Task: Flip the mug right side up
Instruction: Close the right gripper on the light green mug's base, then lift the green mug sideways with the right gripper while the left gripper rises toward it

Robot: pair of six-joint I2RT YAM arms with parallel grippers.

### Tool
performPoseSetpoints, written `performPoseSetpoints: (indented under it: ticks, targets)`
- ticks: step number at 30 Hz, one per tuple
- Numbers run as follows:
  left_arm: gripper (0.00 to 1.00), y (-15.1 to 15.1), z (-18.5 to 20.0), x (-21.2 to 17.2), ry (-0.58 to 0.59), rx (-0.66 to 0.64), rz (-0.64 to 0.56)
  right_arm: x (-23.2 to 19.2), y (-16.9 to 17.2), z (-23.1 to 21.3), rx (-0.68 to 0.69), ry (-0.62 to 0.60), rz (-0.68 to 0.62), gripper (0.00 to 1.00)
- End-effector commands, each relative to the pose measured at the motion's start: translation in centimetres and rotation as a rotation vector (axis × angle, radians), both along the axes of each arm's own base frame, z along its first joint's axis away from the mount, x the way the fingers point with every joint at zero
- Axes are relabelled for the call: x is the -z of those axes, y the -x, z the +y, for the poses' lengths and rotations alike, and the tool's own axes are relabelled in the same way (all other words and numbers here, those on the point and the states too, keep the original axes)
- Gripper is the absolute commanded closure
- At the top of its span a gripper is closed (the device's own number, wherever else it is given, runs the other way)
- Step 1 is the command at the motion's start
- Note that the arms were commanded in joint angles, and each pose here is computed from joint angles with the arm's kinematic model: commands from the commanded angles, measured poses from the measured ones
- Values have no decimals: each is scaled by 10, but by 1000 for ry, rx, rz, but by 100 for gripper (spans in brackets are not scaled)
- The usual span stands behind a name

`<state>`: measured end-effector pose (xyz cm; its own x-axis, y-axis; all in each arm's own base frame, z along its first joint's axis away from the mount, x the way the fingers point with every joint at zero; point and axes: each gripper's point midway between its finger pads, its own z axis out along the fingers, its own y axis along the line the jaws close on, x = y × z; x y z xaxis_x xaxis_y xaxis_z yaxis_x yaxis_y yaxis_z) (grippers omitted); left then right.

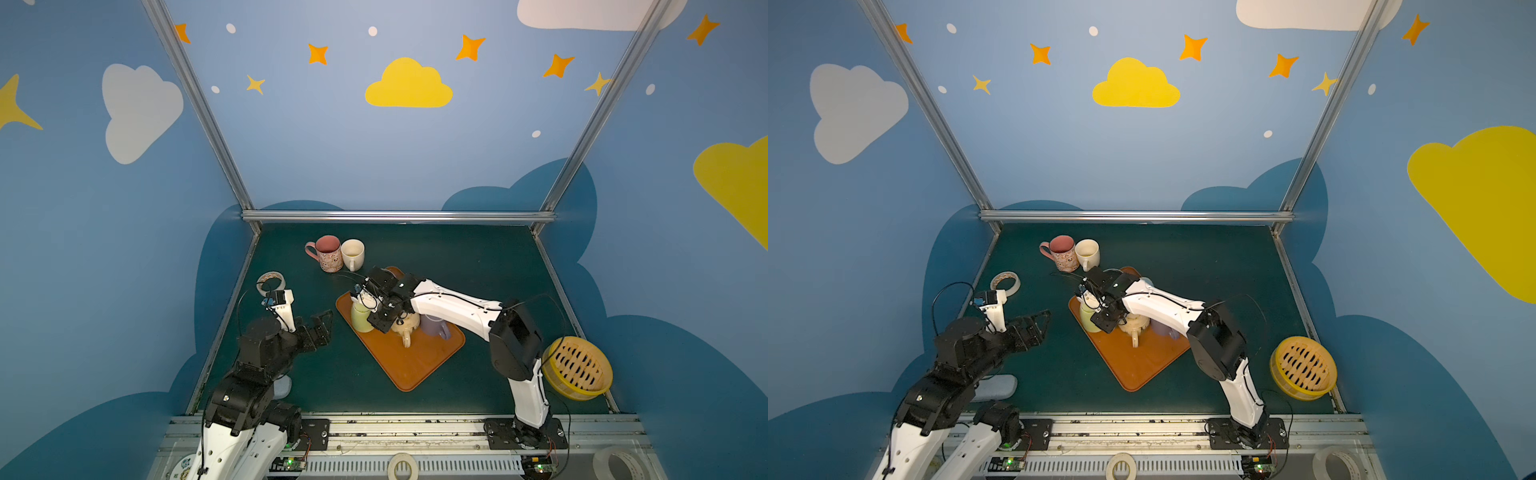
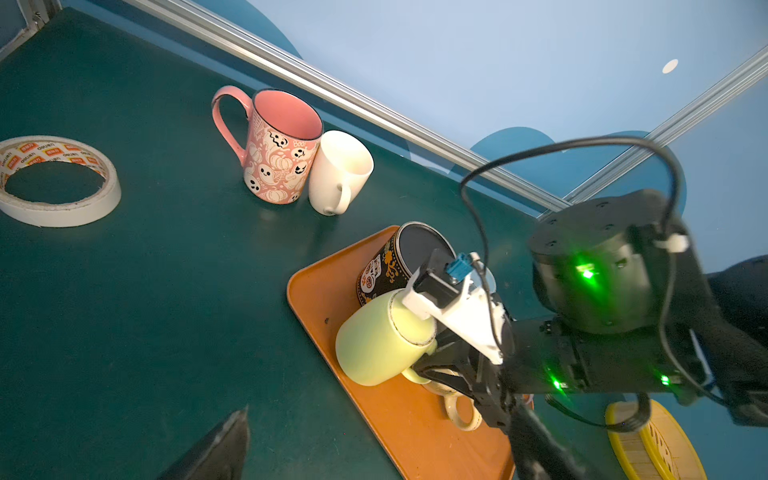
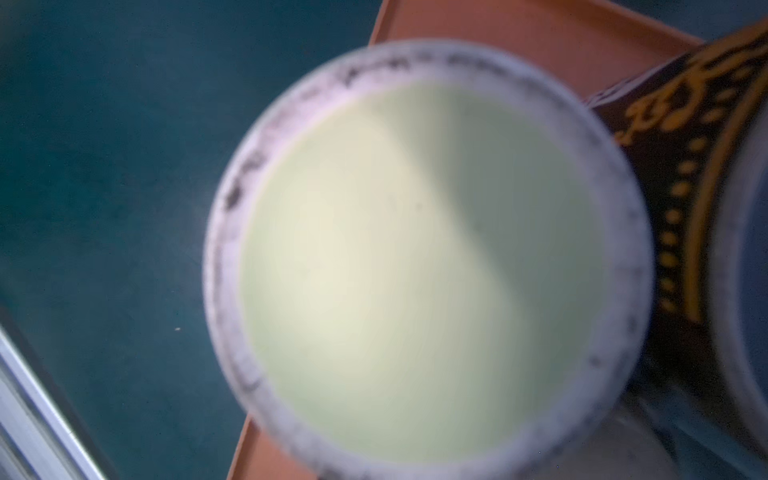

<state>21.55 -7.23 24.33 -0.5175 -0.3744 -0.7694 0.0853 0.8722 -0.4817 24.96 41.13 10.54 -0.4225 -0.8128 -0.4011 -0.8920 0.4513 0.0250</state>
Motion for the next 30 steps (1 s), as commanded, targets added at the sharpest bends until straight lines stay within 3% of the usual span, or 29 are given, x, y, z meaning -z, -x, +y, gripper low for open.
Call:
performPoseSetpoints:
  ticks: [1, 9, 16, 21, 25, 30]
  targets:
    - [3, -2, 1, -2, 13, -10, -21, -62, -5, 19, 13, -217, -63, 100]
    - [4, -5, -13, -6, 80, 43, -36, -109, 1, 1, 37, -417, -39, 100]
    - [5, -9, -54, -19, 269, 235, -83, -162, 3, -32, 63, -659, -25, 100]
    - [6, -19, -68, -20, 354, 284, -76, -184, 4, -53, 65, -729, -38, 100]
    - [6, -25, -87, -26, 475, 369, -144, -202, 4, -67, 71, -787, -49, 100]
    - [8, -28, -112, -27, 456, 438, -174, -228, 7, -79, 59, -878, -41, 100]
